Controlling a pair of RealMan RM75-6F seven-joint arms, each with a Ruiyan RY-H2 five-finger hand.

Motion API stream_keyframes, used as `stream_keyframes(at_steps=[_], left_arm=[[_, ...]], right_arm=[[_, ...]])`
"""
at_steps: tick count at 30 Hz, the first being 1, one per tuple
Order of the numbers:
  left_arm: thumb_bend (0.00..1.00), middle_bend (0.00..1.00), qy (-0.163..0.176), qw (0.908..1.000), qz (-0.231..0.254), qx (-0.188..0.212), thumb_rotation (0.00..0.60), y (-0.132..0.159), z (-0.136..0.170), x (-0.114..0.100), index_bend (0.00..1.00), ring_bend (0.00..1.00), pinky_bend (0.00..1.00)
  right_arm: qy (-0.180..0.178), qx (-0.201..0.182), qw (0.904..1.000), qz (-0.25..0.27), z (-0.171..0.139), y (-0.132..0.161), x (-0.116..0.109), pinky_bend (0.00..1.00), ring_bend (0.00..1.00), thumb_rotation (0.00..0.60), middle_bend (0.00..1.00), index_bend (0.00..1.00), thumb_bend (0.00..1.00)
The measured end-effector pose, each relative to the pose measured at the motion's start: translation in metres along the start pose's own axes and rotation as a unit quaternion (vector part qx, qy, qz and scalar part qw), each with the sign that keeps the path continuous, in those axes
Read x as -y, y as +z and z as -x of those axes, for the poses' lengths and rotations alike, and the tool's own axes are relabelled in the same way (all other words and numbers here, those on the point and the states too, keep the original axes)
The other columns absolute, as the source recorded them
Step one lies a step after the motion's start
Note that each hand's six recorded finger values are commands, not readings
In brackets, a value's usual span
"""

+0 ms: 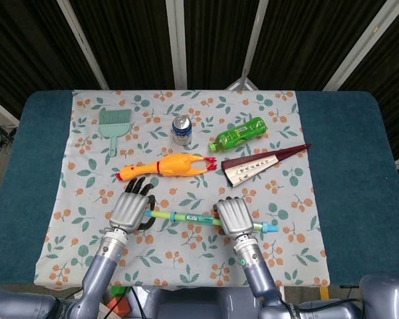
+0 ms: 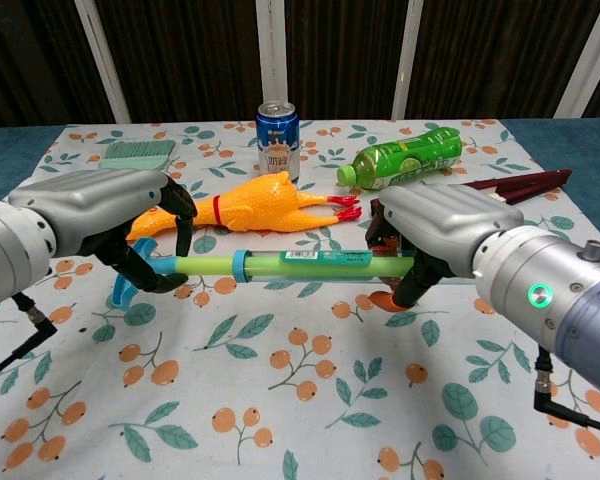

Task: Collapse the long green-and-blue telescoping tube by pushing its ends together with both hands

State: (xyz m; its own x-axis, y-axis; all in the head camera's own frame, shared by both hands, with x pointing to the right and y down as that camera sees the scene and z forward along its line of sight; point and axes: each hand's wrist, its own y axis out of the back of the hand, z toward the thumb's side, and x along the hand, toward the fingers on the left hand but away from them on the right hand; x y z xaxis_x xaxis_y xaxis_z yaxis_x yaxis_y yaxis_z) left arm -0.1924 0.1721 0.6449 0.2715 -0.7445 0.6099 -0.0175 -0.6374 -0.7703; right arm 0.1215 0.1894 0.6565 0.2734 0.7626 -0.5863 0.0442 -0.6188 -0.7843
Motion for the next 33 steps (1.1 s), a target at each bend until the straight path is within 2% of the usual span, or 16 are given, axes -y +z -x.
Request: stream_keyframes(at_steps=[1, 2, 5, 8, 10, 12, 23, 33], left_arm=[[0.4, 0.1, -0.001, 1.0, 0.0, -0.002, 0.6, -0.002, 0.0, 0.0, 0.51, 0.0, 0.02], [0.37, 0.08, -0.002, 1.0, -0.001, -0.005, 0.6, -0.005, 0.001, -0.001, 0.48, 0.0, 0.02], [0.27, 0.05, -0.004, 0.9999, -0.002, -0.012, 0.6, -0.013, 0.003, -0.002, 0.4, 0.0, 0.01], [0.19, 0.03, -0.005, 0.9998, -0.001, -0.019, 0.6, -0.021, 0.004, -0.003, 0.28, 0.0, 0.01], [0.17, 0.03, -0.005, 0.9997, 0.001, -0.022, 0.6, -0.025, 0.004, -0.004, 0.21, 0.0, 0.01], [0.16, 0.03, -0.006, 0.9997, 0.006, -0.025, 0.6, -0.028, 0.005, -0.005, 0.19, 0.0, 0.01], [0.16, 0.04, 0.007, 0.9995, 0.022, -0.024, 0.6, -0.047, 0.02, -0.018, 0.18, 0.0, 0.01], [0.16, 0.03, 0.057, 0.9968, 0.044, -0.035, 0.6, -0.091, 0.063, -0.046, 0.15, 0.0, 0.01]], right_arm=[[0.003, 0.001, 1.0, -0.004, 0.0, -0.002, 0.001, 0.18, 0.13, 0.6, 0.24, 0.15, 0.34], [0.006, 0.003, 0.9999, -0.009, 0.0, -0.004, 0.001, 0.13, 0.09, 0.6, 0.19, 0.07, 0.34], [0.015, 0.008, 0.9997, -0.017, 0.0, -0.009, 0.002, 0.02, 0.01, 0.6, 0.06, 0.0, 0.34], [0.018, 0.012, 0.9996, -0.021, 0.001, -0.013, 0.001, 0.0, 0.0, 0.6, 0.0, 0.0, 0.34], [0.017, 0.015, 0.9994, -0.025, 0.001, -0.015, 0.0, 0.0, 0.0, 0.6, 0.0, 0.0, 0.34], [0.018, 0.017, 0.9993, -0.028, 0.001, -0.017, -0.001, 0.0, 0.0, 0.6, 0.0, 0.0, 0.34], [0.012, 0.04, 0.9984, -0.039, -0.008, -0.042, -0.015, 0.0, 0.0, 0.6, 0.0, 0.0, 0.34], [-0.025, 0.063, 0.9966, -0.045, -0.046, -0.107, -0.044, 0.0, 0.0, 0.6, 0.0, 0.0, 0.34]])
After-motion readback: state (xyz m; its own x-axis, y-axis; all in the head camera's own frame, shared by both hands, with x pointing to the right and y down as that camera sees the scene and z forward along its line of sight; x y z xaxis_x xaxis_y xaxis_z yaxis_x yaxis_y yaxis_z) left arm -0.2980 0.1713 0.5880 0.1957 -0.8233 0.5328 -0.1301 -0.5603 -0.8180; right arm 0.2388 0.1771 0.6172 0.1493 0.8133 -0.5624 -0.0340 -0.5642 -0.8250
